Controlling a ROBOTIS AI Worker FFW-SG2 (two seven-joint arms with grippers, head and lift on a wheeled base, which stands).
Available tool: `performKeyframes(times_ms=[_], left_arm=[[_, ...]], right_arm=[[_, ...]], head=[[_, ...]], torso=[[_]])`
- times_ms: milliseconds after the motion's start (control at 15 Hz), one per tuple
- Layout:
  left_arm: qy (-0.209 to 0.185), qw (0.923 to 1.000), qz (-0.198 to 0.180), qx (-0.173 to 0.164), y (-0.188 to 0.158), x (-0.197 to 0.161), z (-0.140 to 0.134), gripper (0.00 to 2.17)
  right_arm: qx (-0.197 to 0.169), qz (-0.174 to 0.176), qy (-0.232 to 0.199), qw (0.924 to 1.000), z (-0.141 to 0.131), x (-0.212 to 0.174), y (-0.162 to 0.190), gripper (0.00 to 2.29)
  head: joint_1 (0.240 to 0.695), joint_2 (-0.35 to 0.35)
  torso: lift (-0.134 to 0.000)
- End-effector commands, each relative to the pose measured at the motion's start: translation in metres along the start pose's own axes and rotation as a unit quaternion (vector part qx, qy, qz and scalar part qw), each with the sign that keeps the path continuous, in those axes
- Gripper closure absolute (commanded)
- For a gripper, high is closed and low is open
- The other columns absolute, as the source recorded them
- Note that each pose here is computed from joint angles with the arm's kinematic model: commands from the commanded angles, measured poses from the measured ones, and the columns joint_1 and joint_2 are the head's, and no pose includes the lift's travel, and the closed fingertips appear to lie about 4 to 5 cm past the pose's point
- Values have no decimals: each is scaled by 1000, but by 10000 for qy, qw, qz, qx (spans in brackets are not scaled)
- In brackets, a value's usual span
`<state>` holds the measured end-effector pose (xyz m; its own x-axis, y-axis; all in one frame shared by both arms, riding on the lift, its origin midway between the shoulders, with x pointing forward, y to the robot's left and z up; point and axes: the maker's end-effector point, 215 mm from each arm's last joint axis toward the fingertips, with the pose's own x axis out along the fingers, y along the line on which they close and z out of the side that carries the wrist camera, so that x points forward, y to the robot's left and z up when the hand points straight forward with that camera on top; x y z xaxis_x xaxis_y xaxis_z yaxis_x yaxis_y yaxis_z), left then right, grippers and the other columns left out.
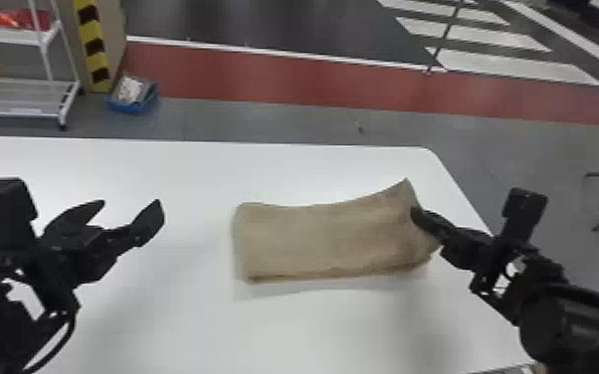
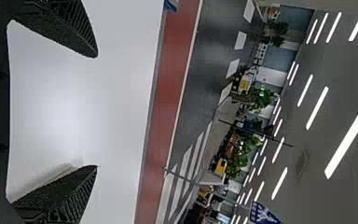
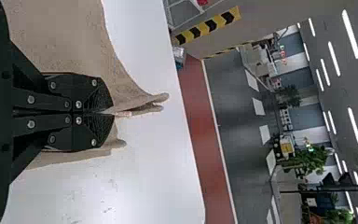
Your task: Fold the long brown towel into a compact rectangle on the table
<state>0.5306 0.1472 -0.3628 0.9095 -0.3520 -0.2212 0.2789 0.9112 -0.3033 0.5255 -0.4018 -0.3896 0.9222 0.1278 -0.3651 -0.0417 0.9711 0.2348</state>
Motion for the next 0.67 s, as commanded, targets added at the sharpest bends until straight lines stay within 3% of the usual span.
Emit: performKeyframes(times_ms=[0,200,267,333,467,600], left_arm=[[-2,10000,-7,9,0,2,1,29],[41,10000,0,16,0,3,-4,29],[40,10000,-7,29,-2,3,-5,29],[53,10000,-6,29,-2,3,-6,29],[60,10000,-4,33,-2,3,-7,33],[60,10000,2,47,-2,3,-7,33]], right_arm=[[-10,-149,-95,9998,14,-5,-17,1204],[18,-227,234,9995,-23,9,-36,1190],[-64,-279,367,9989,-36,15,-36,944],[-199,-428,435,9979,-44,18,-40,549],[-481,-729,-40,9962,-21,13,-53,12],[-629,-925,-776,9907,21,-9,-62,22]], head=[[695,-260],[695,-280],[695,-285],[695,-287],[695,-292],[695,-301]], torso=[[-124],[-124],[-124],[-124],[-124],[-124]])
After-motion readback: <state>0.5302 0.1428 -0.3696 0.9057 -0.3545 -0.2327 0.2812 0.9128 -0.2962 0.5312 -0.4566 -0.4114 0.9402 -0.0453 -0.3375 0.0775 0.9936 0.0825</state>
